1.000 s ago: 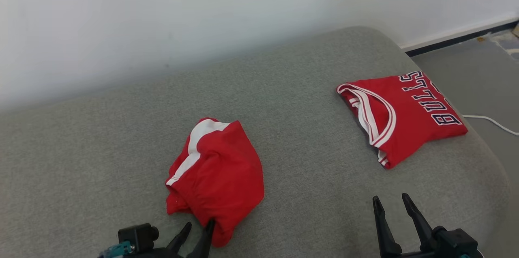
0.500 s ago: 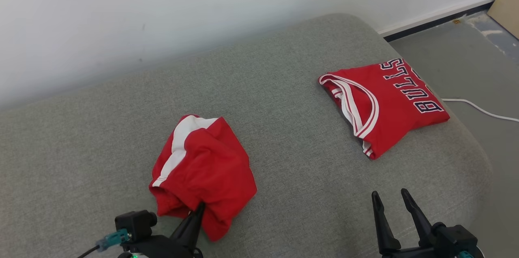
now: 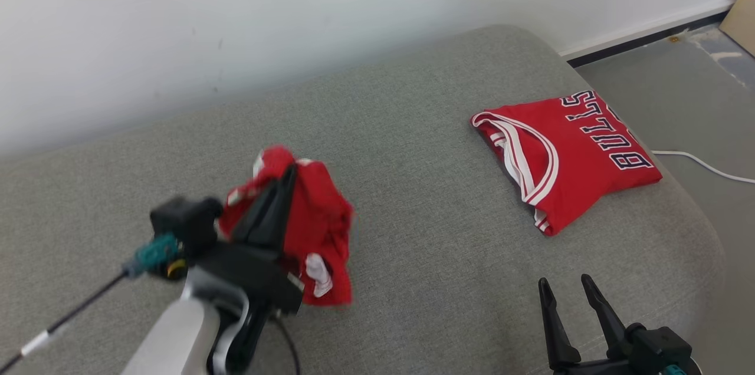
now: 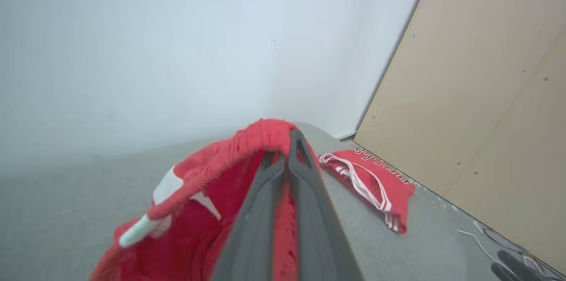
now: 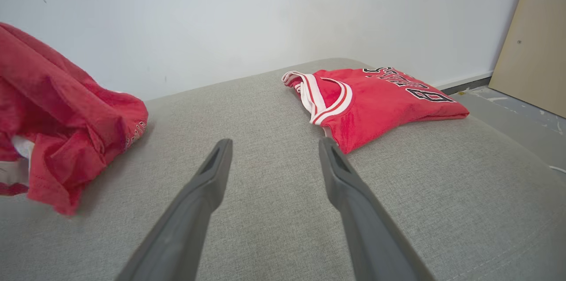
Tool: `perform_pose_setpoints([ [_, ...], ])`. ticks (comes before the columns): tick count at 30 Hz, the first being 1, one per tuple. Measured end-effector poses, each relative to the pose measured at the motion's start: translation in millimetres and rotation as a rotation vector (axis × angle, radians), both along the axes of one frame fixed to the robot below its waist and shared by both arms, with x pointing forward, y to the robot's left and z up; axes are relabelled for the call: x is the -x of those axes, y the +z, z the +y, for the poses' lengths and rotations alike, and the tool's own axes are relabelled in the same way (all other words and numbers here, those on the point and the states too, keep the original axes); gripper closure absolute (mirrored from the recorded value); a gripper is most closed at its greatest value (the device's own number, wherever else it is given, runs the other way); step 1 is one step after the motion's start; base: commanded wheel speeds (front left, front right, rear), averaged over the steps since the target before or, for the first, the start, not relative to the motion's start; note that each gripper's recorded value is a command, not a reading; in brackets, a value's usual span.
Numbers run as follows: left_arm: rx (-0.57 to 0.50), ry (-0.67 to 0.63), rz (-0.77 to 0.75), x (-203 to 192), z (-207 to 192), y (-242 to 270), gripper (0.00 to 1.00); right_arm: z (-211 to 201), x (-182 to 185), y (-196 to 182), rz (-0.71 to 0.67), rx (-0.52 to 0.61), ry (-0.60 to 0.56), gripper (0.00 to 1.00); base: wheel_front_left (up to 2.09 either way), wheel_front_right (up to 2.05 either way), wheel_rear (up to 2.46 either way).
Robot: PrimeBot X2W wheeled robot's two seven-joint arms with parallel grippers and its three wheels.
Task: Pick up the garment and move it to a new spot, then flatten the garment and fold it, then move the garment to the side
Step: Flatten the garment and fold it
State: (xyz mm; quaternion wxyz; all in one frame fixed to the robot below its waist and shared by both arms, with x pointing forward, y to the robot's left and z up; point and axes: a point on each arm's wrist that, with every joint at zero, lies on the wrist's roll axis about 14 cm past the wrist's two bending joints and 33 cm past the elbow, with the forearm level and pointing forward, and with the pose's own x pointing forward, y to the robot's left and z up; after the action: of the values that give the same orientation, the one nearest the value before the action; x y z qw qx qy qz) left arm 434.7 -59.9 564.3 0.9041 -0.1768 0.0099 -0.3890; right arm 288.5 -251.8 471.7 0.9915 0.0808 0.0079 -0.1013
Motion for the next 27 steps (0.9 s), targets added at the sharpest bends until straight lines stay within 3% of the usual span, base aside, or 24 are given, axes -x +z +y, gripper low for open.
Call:
perform_pose_setpoints([
  [9, 0.119, -0.122, -0.242, 2, -51, 106, 1.00, 1, 0, 2, -0.007, -0.001, 0.001, 0.00, 0.00, 0.00, 0.00],
  [18, 0.401, -0.164, -0.359, 16, -64, 193, 1.00, -3, 2, 1, -0.003, -0.002, -0.017, 0.00, 0.00, 0.00, 0.00],
  [22, 0.387, -0.097, -0.267, 3, -58, 169, 1.00, 2, -4, 1, -0.002, -0.004, 0.002, 0.00, 0.00, 0.00, 0.00],
  [27, 0.312, 0.027, -0.047, -15, -30, 85, 1.00, 13, -15, -2, 0.008, -0.005, 0.045, 0.00, 0.00, 0.00, 0.00],
])
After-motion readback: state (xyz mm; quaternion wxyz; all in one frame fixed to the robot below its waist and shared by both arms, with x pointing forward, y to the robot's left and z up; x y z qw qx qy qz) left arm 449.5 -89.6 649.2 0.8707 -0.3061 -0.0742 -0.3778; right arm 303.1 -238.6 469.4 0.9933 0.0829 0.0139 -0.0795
